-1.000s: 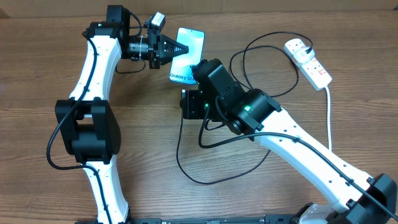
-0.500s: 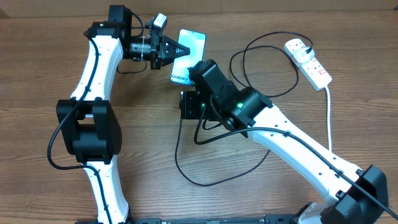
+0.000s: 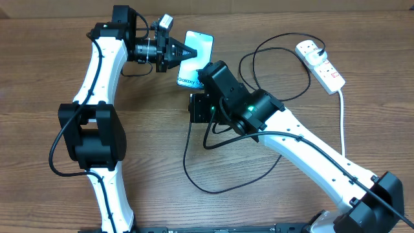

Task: Plug charger to phone and switch on socket
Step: 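Push the USB-C plug into the phone's bottom port with the right gripper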

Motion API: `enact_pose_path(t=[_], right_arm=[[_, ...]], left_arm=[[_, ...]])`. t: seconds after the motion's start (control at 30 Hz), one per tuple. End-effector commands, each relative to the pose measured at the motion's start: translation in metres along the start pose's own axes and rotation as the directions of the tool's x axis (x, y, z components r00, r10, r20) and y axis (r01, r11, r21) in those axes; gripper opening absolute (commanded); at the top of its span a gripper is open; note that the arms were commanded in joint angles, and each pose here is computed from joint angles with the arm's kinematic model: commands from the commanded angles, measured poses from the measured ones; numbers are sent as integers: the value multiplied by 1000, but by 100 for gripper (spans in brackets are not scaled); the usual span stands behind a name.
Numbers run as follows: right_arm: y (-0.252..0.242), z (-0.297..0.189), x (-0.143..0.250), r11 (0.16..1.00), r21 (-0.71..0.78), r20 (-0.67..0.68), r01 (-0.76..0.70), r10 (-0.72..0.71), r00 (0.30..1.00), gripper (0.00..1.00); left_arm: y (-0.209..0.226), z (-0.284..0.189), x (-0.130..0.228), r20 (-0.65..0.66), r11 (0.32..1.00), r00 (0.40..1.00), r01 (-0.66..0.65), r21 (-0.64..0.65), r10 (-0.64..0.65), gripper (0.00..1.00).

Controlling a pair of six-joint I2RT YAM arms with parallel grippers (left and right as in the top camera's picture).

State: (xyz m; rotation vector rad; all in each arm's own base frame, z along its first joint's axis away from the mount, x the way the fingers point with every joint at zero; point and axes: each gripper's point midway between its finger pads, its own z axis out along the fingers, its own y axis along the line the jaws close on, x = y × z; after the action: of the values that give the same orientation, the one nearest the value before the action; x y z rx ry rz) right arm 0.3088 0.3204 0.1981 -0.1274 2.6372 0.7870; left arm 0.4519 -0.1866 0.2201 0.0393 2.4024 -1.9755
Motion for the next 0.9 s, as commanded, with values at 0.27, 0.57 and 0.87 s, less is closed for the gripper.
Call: enact_pose_path(t=[0.27, 0.57, 0.87], right_arm=[[20, -12, -18, 997, -69, 56, 25, -21, 998, 4], [18, -12, -23, 998, -58, 80, 26, -21, 997, 4], [10, -14, -29, 999, -46, 88, 8, -4, 996, 4]], left_arm=[[-18, 1, 2, -6, 998, 998, -58, 34, 59, 4], [-18, 0, 2, -4, 996, 997, -81, 34, 81, 4], [-18, 0, 2, -4, 996, 997, -81, 34, 81, 4]])
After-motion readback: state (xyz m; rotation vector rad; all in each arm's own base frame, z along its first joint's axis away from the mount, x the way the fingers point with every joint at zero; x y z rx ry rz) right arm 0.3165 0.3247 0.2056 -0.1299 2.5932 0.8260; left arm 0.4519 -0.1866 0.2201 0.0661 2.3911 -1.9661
